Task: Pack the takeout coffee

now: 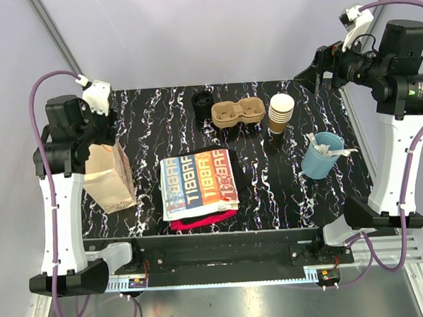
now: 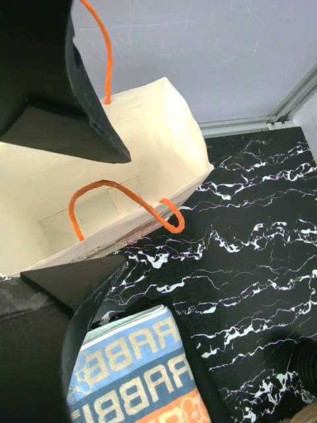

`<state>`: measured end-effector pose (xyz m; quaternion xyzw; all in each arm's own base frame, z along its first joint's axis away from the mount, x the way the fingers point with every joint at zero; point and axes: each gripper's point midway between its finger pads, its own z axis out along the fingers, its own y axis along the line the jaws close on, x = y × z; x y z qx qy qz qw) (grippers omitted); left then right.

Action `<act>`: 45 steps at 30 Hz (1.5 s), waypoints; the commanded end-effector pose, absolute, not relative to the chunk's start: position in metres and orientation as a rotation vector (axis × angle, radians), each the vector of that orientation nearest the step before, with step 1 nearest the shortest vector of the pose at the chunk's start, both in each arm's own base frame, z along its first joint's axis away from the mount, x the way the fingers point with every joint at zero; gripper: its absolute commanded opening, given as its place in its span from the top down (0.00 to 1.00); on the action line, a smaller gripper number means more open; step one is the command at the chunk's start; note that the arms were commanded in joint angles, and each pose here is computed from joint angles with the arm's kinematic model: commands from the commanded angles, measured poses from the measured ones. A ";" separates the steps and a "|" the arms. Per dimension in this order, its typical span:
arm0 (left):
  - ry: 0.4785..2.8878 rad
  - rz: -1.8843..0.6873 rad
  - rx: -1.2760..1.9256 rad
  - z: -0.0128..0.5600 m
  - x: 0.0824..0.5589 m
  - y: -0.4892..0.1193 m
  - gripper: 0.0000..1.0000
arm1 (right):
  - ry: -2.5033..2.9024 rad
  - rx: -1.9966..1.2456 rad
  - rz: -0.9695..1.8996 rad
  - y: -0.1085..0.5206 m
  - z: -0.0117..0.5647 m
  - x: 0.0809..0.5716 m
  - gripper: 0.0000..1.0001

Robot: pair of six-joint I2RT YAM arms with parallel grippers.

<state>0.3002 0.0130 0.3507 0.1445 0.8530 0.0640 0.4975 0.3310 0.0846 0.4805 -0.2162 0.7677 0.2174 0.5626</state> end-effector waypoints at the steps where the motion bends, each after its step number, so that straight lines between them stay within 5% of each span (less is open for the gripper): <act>1: 2.044 0.207 0.325 0.355 0.308 0.022 0.41 | 1.752 -0.537 0.499 0.087 0.493 0.325 0.00; 11: 2.070 0.218 0.313 0.349 0.319 0.025 0.54 | 1.756 -0.538 0.504 0.087 0.492 0.328 0.00; 18: 2.061 0.229 0.318 0.348 0.331 0.026 0.92 | 1.759 -0.543 0.523 0.089 0.490 0.330 0.00; 21: 2.063 0.274 0.300 0.350 0.339 0.034 1.00 | 1.761 -0.542 0.527 0.089 0.489 0.331 0.00; 45: 1.969 0.234 0.447 0.378 0.427 0.021 1.00 | 1.778 -0.501 0.629 0.106 0.457 0.378 0.00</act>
